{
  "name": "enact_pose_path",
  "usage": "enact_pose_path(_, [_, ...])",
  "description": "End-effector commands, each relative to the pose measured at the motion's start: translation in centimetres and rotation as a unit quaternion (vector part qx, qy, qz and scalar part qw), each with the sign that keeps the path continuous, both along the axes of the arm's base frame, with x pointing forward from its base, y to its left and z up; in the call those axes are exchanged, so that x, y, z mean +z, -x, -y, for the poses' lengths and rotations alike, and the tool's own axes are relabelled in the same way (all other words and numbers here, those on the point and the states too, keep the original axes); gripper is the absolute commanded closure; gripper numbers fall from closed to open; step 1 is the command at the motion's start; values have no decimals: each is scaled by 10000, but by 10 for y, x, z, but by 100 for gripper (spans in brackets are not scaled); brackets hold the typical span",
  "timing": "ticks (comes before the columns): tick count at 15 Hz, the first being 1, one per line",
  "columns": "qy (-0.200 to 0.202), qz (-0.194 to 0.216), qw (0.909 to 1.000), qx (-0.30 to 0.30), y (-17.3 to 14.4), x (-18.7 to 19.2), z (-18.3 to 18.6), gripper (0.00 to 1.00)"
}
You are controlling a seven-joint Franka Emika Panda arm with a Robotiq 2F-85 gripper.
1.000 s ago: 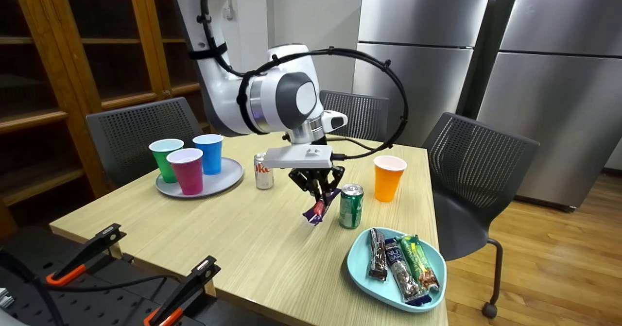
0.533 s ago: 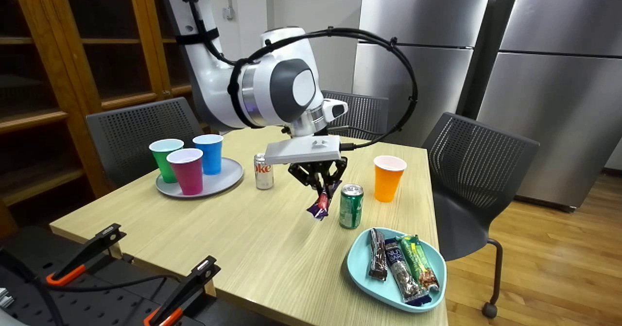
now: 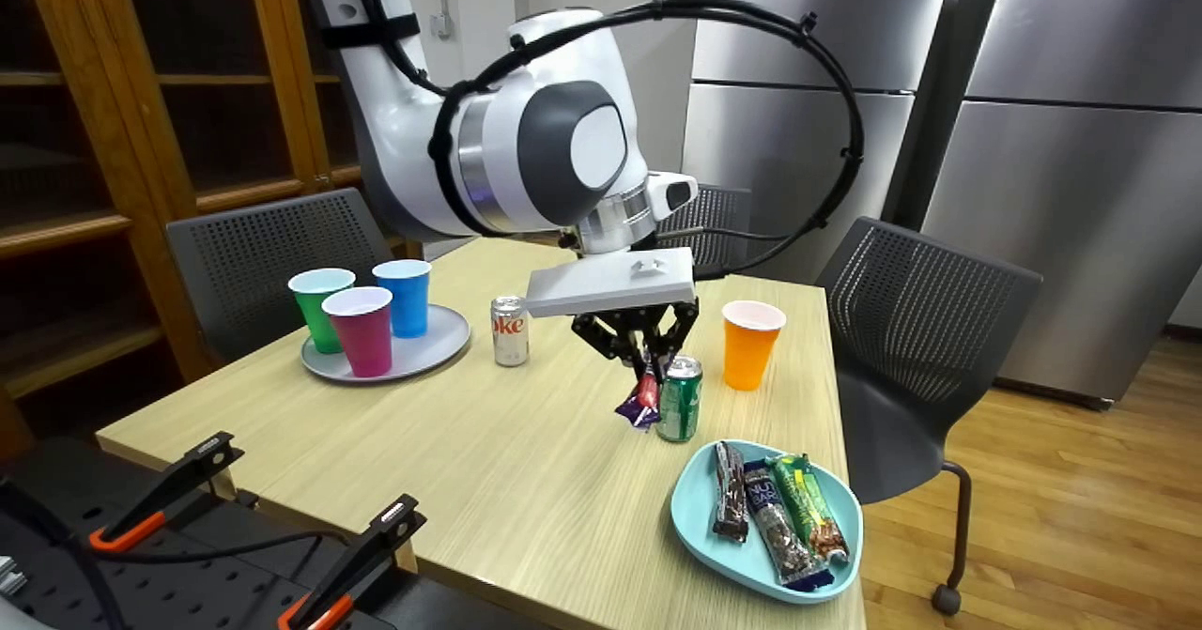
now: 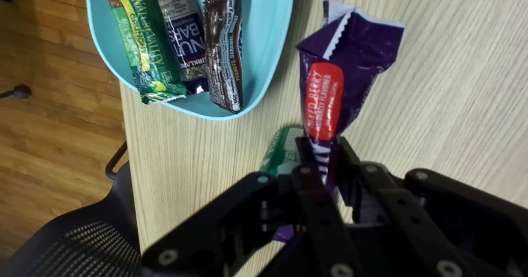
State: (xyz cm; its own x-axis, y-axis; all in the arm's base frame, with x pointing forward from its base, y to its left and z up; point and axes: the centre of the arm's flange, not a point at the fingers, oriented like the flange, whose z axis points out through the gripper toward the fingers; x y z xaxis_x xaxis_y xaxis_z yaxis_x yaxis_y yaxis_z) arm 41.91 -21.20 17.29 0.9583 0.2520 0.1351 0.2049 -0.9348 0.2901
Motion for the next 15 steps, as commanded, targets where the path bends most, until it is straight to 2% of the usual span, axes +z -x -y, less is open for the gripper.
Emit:
enact_pose_path(1, [-27, 129, 9999, -39, 14, 18, 18, 96])
enact_pose_path(8, [60, 176, 9979, -620, 3, 19, 70, 96])
enact_pose_path(15, [147, 127, 9960, -877, -14, -5, 82, 96])
